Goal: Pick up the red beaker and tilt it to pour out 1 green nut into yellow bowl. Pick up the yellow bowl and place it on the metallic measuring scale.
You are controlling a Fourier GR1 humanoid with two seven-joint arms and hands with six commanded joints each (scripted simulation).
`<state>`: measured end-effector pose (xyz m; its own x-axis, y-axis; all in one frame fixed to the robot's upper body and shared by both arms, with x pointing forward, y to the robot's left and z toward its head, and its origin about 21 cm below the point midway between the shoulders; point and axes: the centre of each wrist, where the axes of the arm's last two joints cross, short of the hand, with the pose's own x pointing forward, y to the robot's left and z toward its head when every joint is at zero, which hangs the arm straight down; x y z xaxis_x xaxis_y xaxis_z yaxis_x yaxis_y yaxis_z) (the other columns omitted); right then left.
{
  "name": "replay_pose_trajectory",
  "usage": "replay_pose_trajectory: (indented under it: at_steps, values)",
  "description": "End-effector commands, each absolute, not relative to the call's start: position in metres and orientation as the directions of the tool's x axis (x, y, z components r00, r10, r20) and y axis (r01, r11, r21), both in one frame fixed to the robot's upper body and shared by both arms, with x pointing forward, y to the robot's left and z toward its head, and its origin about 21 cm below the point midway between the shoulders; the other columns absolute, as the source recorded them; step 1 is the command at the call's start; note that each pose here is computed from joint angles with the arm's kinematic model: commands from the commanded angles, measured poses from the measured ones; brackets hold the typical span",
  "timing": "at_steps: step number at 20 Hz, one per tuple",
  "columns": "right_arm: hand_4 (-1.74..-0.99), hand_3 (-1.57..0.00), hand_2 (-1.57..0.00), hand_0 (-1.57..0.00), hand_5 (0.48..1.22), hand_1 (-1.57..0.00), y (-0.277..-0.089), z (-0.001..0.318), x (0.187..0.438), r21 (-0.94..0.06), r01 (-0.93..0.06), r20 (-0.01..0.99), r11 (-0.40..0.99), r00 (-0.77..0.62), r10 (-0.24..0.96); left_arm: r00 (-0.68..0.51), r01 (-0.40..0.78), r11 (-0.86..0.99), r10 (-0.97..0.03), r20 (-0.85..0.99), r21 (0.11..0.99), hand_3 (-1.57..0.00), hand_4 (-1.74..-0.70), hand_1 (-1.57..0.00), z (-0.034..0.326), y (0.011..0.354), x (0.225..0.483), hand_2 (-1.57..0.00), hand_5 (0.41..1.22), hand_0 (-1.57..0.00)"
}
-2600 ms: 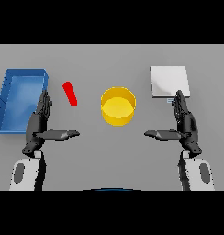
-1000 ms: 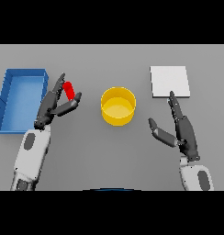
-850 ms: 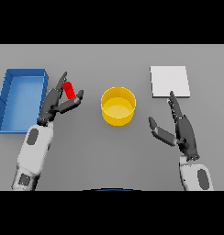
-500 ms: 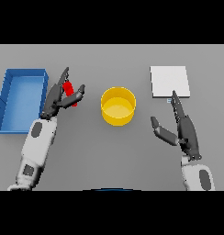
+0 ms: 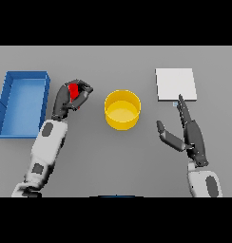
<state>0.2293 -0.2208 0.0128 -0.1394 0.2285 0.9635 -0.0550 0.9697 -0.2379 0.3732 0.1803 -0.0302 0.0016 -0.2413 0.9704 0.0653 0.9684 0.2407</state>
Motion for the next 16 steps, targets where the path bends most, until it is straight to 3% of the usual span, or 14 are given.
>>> replay_pose_trajectory:
  at_steps: [1, 3, 6, 7, 11, 16]
  values:
    - [-1.239, 0.00, 0.00, 0.00, 0.648, 0.00, -0.220, 0.014, 0.230, -0.237, -0.051, 0.963, 0.970, -0.145, 0.227, 0.000, 0.069, 0.966, -0.251, 0.968, 0.251, -1.06, -1.59, -1.07, -0.029, 0.180, 0.374, -1.11, 1.079, -1.05]
    - [-1.242, 0.00, 0.00, 0.00, 0.650, 0.00, -0.221, 0.015, 0.229, -0.237, -0.050, 0.962, 0.970, -0.152, 0.228, -0.022, 0.074, 0.967, -0.242, 0.970, 0.243, -1.15, -1.64, -1.25, -0.032, 0.180, 0.372, -1.27, 1.130, -1.24]
    - [-1.255, 0.00, 0.00, 0.00, 0.644, 0.00, -0.220, 0.015, 0.230, -0.215, -0.064, 0.967, 0.975, -0.153, 0.203, -0.012, 0.070, 0.966, -0.249, 0.968, 0.250, -1.36, -1.54, -1.41, -0.029, 0.180, 0.373, -1.42, 1.174, -1.40]
    - [-1.251, 0.00, 0.00, 0.00, 0.641, 0.00, -0.219, 0.016, 0.231, -0.211, -0.060, 0.969, 0.976, -0.148, 0.200, -0.028, 0.076, 0.973, -0.218, 0.976, 0.220, -1.40, -1.58, -1.44, -0.027, 0.179, 0.374, -1.45, 1.171, -1.43]
    - [-1.238, 0.00, 0.00, 0.00, 0.643, 0.00, -0.221, 0.015, 0.227, -0.243, -0.049, 0.960, 0.969, -0.155, 0.233, -0.085, 0.103, 0.990, -0.083, 0.993, 0.091, -1.50, -1.68, -1.52, -0.011, 0.183, 0.378, -1.52, 1.144, -1.51]
    - [-1.226, 0.00, 0.00, 0.00, 0.650, 0.00, -0.219, 0.013, 0.229, -0.250, -0.059, 0.956, 0.966, -0.175, 0.236, -0.135, 0.138, 0.981, -0.116, 0.984, 0.135, -1.55, -1.72, -1.55, 0.018, 0.188, 0.382, -1.55, 1.131, -1.55]
